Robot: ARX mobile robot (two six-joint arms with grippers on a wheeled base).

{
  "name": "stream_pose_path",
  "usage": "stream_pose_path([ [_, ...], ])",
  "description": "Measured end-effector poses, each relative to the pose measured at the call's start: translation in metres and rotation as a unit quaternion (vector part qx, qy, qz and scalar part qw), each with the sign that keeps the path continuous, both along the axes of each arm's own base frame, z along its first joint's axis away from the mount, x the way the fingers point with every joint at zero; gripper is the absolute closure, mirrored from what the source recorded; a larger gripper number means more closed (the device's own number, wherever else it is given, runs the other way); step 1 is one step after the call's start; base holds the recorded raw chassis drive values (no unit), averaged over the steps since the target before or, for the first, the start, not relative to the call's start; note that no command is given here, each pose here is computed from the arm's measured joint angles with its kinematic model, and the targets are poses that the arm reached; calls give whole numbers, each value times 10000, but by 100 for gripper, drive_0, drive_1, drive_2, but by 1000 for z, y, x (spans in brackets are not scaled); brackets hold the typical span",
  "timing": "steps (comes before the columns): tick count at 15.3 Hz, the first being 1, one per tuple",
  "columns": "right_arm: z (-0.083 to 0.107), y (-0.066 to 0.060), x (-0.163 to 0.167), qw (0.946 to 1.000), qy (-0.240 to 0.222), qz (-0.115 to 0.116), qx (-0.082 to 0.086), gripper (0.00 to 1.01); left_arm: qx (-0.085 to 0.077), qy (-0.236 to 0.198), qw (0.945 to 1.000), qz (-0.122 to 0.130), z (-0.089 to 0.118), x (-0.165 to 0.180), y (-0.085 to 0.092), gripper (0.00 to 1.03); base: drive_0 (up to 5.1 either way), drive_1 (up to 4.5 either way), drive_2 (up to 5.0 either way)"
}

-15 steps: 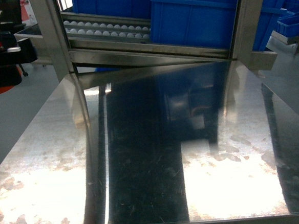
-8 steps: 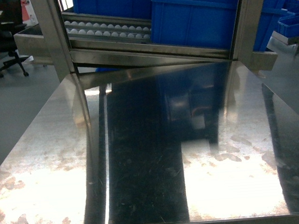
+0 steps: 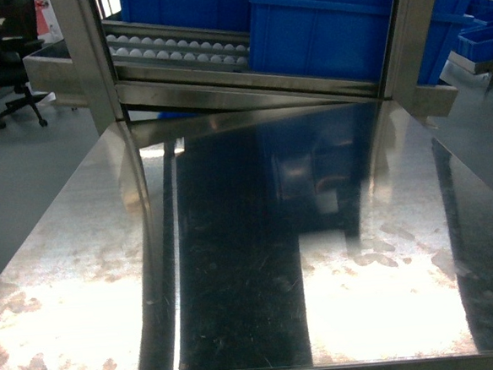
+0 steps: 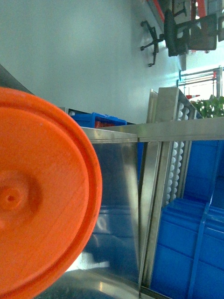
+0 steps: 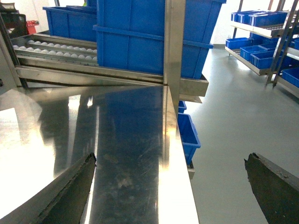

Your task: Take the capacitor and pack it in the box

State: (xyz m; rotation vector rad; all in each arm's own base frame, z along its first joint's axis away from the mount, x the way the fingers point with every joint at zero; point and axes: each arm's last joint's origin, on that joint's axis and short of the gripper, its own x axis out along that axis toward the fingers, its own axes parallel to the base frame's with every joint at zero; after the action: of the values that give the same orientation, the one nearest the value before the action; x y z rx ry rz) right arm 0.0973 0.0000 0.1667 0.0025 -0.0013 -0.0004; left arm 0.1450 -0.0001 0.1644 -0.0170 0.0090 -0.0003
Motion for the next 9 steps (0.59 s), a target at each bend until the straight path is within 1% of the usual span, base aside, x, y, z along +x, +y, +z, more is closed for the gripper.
stream_pose_path([
  [1, 0, 0, 0, 10000, 0, 0, 0, 3, 0, 65, 10000, 0, -2, -4, 0, 60, 0, 0, 0],
  [3, 0, 0, 0, 10000, 0, 0, 0, 3, 0, -42, 10000, 2, 3, -10, 0, 60, 0, 0, 0],
  [9, 0, 0, 0, 10000, 2, 0, 0, 3, 0, -95, 10000, 0, 6, -25, 0, 60, 0, 0, 0],
])
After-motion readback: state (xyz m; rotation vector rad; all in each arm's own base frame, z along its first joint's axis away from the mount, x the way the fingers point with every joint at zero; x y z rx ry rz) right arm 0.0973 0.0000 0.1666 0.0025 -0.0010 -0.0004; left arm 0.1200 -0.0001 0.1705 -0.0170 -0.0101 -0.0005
